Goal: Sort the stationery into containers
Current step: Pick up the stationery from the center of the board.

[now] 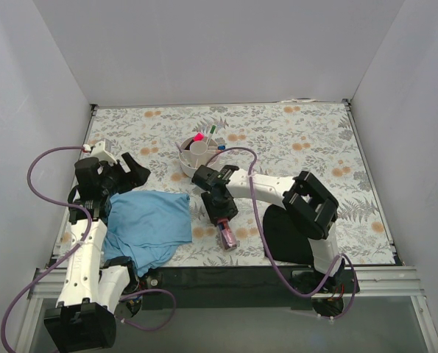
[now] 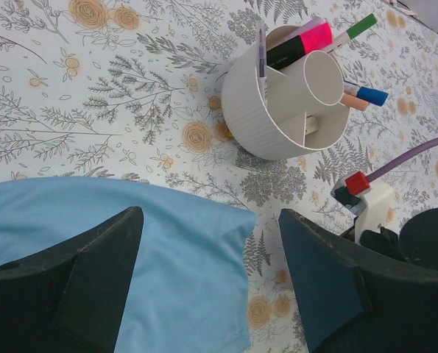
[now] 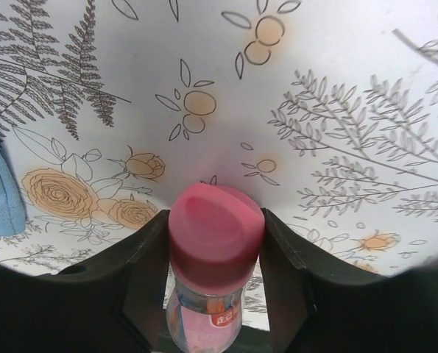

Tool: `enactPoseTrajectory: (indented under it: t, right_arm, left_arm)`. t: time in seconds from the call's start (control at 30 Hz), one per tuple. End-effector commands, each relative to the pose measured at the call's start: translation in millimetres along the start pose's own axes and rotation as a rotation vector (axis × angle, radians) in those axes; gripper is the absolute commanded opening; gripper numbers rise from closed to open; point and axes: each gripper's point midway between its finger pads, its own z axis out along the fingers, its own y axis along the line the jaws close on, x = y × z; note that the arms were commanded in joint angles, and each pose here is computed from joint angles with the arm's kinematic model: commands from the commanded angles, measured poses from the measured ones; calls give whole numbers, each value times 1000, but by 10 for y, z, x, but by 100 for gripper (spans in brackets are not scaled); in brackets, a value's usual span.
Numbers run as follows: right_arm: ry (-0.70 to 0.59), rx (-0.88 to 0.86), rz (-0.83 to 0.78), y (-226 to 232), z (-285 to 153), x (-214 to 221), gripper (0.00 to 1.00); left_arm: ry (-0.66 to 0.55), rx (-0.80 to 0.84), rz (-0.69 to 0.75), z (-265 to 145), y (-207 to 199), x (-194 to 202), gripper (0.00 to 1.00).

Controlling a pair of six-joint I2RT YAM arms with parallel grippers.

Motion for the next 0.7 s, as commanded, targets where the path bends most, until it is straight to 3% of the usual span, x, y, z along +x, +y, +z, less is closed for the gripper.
enactPoseTrajectory:
  t: [0.0, 0.13, 0.5, 0.67]
  right_arm:
    - [-223, -10, -93, 12, -521, -422, 1]
    - [-370, -28, -190, 31, -1027, -584, 1]
    - [-691, -20, -463, 60, -1883, -938, 1]
    - [-1074, -83, -535, 285, -2468, -1364, 1]
  left_arm:
    - [-11, 26, 27, -21, -89, -122, 75]
    - [-18, 18, 63, -3, -107, -267, 75]
    - [-17, 51, 43, 75, -203, -434, 74]
    - [2, 42, 60, 119, -153, -390, 73]
